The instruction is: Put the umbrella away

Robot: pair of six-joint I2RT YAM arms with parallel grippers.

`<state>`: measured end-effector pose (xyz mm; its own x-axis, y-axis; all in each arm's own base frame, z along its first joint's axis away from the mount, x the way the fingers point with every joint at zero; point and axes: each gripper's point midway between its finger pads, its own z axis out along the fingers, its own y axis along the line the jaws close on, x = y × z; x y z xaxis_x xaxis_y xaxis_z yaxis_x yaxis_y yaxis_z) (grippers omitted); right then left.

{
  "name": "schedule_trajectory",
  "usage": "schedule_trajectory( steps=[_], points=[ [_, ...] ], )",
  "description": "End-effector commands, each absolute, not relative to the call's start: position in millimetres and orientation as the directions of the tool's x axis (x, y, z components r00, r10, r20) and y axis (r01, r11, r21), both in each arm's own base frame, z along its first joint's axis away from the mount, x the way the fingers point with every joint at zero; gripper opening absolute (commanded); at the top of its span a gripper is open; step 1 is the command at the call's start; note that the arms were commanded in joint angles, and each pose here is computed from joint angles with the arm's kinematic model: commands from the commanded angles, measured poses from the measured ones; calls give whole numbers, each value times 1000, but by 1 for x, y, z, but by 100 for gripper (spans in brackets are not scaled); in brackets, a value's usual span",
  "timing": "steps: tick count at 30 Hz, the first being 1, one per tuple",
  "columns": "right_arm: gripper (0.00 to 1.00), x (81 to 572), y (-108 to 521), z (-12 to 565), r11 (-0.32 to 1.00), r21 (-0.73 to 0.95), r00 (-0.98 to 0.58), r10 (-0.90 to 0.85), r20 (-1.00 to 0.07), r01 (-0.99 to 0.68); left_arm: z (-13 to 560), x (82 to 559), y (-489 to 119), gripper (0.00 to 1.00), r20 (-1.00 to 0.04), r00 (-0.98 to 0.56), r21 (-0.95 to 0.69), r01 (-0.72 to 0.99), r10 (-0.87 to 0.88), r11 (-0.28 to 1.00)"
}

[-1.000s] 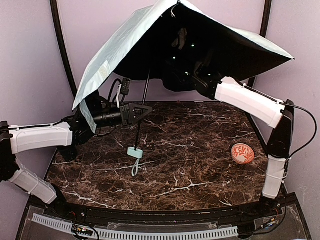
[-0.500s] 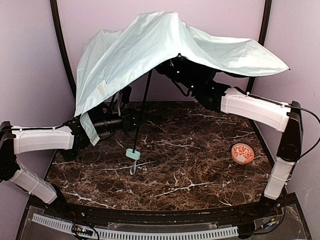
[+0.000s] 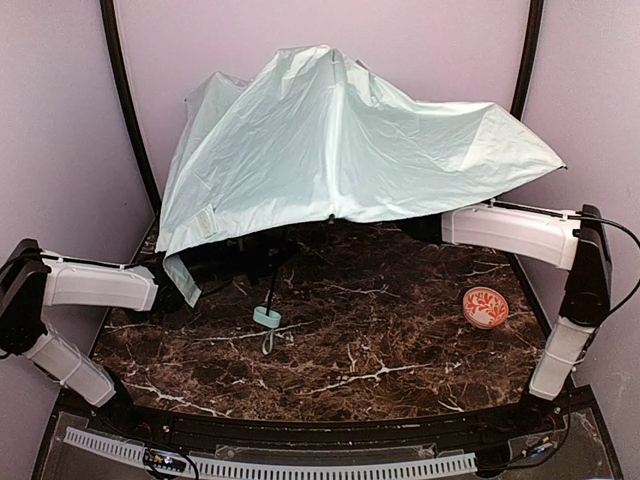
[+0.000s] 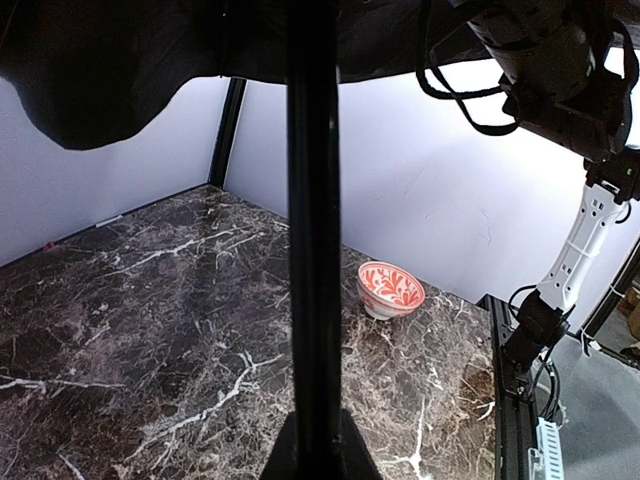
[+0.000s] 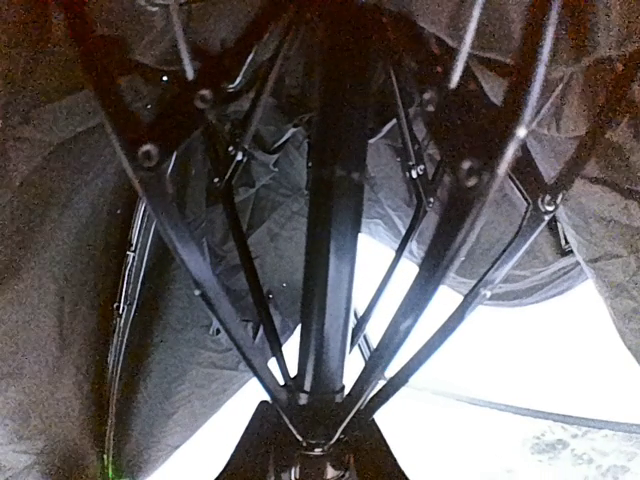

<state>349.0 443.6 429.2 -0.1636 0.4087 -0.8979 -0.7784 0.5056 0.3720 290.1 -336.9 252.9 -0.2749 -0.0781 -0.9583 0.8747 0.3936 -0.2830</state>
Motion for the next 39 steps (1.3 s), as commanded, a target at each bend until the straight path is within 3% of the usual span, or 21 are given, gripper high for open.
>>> schedule_trajectory(
  steps=[1,10,16,22,28,33,34,35,37,39],
  points=[
    [13,282,503,223,487,349,-471,-152,-869,-801,425,279,-294,0,-837,234,-1,903,-495,429],
    [15,284,504,178,523,295,-461,-221,-859,-800,426,285,-299,0,-819,232,-5,912,-525,410],
    [16,275,509,158,514,269,-454,-276,-847,-815,433,282,-290,0,-765,317,42,893,-561,449],
    [16,263,506,151,493,231,-414,-302,-859,-839,428,296,-298,0,-801,282,18,893,-529,449],
    [15,285,495,190,541,189,-362,-233,-902,-819,385,302,-311,0,-863,149,-62,917,-483,393],
    [12,318,474,260,555,340,-396,21,-918,-759,340,306,-322,1,-932,31,-127,905,-361,406],
    [11,325,469,275,557,355,-385,68,-920,-751,329,308,-326,7,-945,-6,-147,900,-326,411],
    [10,330,464,292,556,366,-366,115,-923,-746,316,307,-329,20,-956,-41,-163,898,-291,409],
    [9,342,452,324,563,375,-323,194,-926,-736,292,303,-334,37,-971,-98,-182,895,-218,407],
    [8,353,435,355,581,374,-263,269,-926,-723,263,298,-340,46,-979,-172,-202,892,-111,403]
  ],
)
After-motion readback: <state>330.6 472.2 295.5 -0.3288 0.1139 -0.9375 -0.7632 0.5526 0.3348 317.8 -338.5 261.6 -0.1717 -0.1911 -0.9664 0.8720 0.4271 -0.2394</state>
